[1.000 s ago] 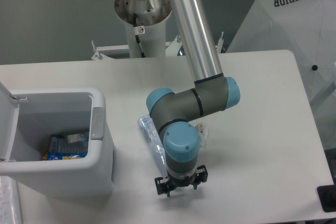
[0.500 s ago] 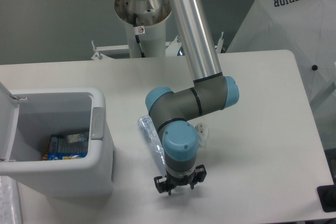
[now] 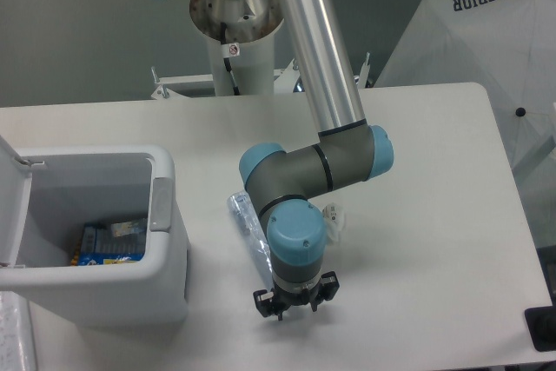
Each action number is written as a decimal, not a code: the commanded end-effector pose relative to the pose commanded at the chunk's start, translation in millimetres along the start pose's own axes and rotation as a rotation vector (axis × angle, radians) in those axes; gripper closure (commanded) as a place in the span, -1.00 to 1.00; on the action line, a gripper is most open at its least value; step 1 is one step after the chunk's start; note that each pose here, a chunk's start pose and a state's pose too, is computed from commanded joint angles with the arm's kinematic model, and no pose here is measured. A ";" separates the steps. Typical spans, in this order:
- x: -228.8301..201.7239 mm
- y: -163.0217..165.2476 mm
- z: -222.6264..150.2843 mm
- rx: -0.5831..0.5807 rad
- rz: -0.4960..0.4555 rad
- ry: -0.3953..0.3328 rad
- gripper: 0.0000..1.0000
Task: Place the trash in the trash can
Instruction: 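Lower the gripper around the bottle cap and close it, then lift the bottle by its cap off the table, then carry the bottle over the white bin and lower it inside, then open the gripper to release the bottle into the bin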
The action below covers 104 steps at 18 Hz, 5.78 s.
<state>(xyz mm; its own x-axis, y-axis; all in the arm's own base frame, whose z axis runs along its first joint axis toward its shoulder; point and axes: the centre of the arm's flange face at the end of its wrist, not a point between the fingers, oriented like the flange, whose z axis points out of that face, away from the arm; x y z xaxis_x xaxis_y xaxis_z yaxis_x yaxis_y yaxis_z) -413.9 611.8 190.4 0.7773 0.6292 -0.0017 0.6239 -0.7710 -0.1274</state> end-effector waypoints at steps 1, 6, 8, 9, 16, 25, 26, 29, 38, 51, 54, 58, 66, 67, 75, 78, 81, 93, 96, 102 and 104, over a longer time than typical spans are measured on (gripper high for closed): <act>0.0 1.2 -0.5 0.000 0.000 -0.002 -0.18; 4.5 1.9 -4.2 0.003 0.006 -0.001 0.03; 4.6 2.5 -3.6 0.001 0.006 -0.001 0.06; 4.6 2.5 -3.6 0.001 0.006 -0.001 0.08; 2.7 3.6 -2.7 -0.002 0.011 -0.031 0.30; -2.4 -5.5 -28.4 0.042 0.006 -0.026 0.35; -4.5 -7.0 -35.3 0.053 0.003 -0.026 0.35; -7.7 -14.6 -49.9 0.088 -0.003 0.000 0.35; -42.9 -32.6 -173.6 0.303 -0.046 0.156 0.36; -79.2 -26.9 -347.4 0.654 -0.013 0.367 0.36; -66.1 -17.1 -371.7 0.684 0.014 0.397 0.36; -45.9 -5.4 -397.0 0.713 0.043 0.404 0.35; -31.9 12.0 -436.4 0.755 0.045 0.496 0.35; -27.5 12.8 -437.6 0.751 0.037 0.506 0.35; -4.2 27.5 -462.7 0.750 0.014 0.607 0.35; 16.1 30.6 -457.0 0.718 0.014 0.652 0.35; 39.3 31.1 -445.2 0.688 0.041 0.670 0.35; 134.3 55.1 -387.4 0.653 0.430 0.652 0.32; 142.1 59.2 -372.6 0.626 0.443 0.660 0.31; 152.6 68.0 -365.2 0.605 0.454 0.670 -0.08; 152.6 67.9 -366.0 0.607 0.455 0.669 -0.51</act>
<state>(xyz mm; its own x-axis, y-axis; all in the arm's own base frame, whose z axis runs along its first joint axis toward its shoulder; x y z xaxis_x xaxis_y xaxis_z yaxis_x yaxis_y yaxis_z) -223.1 619.6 544.5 0.9331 -0.0398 0.3575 0.2554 -0.6268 -0.7362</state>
